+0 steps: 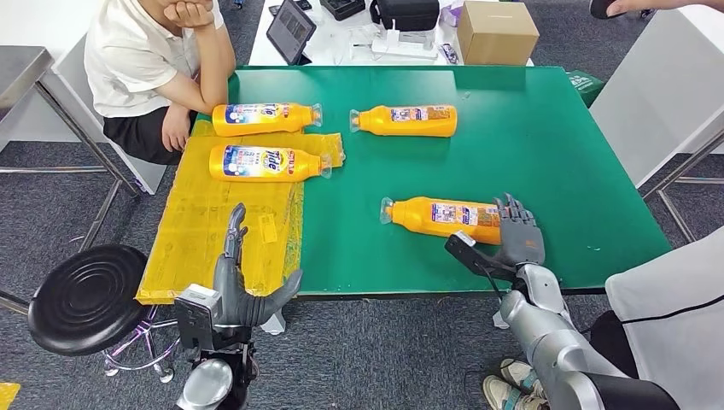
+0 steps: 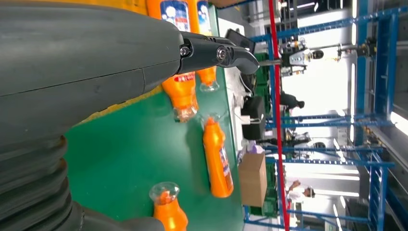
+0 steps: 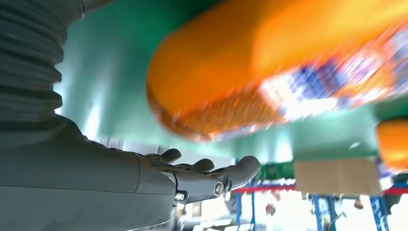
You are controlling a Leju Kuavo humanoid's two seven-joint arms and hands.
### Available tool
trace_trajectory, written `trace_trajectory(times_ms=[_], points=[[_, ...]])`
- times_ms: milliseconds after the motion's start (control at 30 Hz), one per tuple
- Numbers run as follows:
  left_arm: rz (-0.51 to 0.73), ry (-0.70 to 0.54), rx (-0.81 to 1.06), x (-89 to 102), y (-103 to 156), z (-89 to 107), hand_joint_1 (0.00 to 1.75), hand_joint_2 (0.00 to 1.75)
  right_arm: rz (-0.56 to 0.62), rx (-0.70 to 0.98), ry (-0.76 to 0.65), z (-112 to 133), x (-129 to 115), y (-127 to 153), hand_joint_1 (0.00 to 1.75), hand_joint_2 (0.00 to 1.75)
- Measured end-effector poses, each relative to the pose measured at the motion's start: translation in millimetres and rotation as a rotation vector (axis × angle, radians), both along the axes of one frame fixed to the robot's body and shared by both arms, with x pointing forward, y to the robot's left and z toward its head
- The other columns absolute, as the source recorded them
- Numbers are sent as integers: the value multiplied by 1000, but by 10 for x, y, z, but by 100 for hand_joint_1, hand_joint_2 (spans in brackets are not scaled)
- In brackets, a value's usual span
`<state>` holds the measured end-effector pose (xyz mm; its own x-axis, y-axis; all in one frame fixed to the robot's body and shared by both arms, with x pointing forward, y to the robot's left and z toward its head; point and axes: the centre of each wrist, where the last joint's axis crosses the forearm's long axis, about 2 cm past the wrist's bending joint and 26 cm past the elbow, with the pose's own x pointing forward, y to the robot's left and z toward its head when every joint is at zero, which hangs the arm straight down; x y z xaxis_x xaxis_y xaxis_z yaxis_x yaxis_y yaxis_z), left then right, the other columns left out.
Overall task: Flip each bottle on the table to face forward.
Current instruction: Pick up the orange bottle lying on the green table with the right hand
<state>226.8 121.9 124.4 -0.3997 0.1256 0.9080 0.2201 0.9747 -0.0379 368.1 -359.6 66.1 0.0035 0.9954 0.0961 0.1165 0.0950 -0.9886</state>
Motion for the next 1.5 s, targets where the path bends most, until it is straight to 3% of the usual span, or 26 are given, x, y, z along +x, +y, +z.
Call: trace_trajectory(times_ms=[367,600,767,933,1233,1500], points=[[35,0,-6,-103,51,-5,0,175,-3,-81,-70,102,-19,-236,0,175],[55,-4,-5,-192,104,-2,0,175,51,-44,-156,158,-63,-275,0,175],[85,-4,-2,-278,147,0,0,175,110,246,-364,182,-130,-128,0,175],[130,5,1,-373,179,-12,0,175,78,561,-569,145,-433,258,0,175],[155,17,13,-414,203,-15,0,175,128,687,-800,486,-798,604,0,175],[166,21,17,-426,212,-25,0,175,108,749,-847,552,-875,657,0,175]])
